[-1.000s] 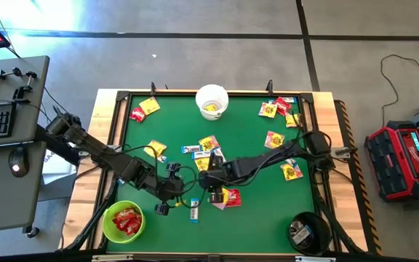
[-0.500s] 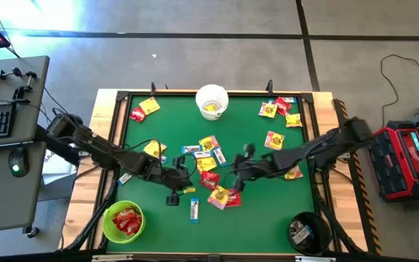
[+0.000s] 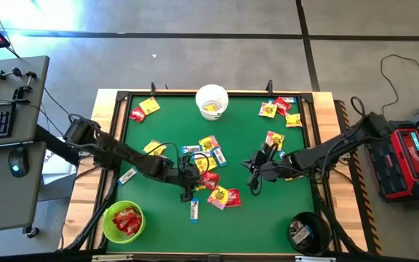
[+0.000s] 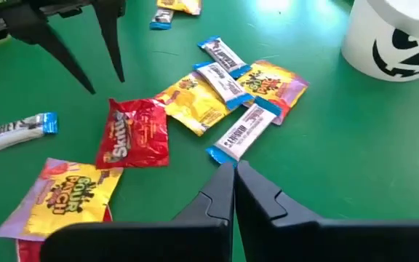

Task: Sort candy by brand, put in halloween buckets
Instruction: Put the red candy into the green bucket

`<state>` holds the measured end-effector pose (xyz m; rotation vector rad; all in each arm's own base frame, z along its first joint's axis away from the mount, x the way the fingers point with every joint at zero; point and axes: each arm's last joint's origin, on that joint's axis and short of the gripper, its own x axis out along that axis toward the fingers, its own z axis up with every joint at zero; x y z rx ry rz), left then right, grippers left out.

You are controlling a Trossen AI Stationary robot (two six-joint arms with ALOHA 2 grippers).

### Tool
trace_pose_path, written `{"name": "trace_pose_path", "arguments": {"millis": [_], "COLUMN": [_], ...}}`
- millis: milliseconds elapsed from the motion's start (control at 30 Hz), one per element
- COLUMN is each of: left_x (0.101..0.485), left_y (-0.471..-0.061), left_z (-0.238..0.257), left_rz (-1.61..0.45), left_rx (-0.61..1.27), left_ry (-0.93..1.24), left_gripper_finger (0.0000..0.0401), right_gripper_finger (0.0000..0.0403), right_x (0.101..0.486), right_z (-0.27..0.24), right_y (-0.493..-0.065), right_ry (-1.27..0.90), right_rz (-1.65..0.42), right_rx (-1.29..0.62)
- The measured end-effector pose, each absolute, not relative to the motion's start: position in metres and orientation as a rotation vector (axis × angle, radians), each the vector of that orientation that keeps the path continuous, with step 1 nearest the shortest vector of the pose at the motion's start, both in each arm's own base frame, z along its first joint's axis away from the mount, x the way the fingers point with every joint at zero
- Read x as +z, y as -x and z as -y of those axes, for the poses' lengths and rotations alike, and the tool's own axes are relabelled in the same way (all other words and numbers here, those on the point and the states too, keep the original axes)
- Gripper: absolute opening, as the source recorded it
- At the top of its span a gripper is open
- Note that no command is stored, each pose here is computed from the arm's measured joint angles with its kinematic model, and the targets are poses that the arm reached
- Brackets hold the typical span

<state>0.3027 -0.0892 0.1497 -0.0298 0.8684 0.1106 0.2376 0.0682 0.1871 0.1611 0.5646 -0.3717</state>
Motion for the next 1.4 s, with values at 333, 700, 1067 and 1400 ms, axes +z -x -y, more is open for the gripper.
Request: {"name": "trace_pose_path", "arguments": {"millis": [333, 700, 1067, 1400], "left_x": [0.134, 0.121, 0.120, 0.139], "left_y": [-0.315, -0.321, -0.320, -0.315], "left_z": [0.075, 0.065, 0.066, 0.073], "left_rz": [-0.888, -0.914, -0.926, -0.927], "left_rx": [0.118, 0.115, 0.052, 0.020], "left_ry": [0.184, 0.253, 0.068, -0.053], "left_gripper_finger": [0.0196, 0.0188, 0.0057, 0.0001], "right_gripper_finger": [0.0000, 0.0000, 0.0000, 0.0000], "right_x": [0.186, 0.185, 0.185, 0.185], "right_z": [-0.068, -0.067, -0.067, -0.067], "right_y": [-0.238, -0.237, -0.237, -0.237], "right_ry": [-0.147, -0.138, -0.137, -0.113], "right_rz": [-0.562, -0.567, -0.568, -0.573], "right_rx": [-0.389, -0.397, -0.397, -0.391]}}
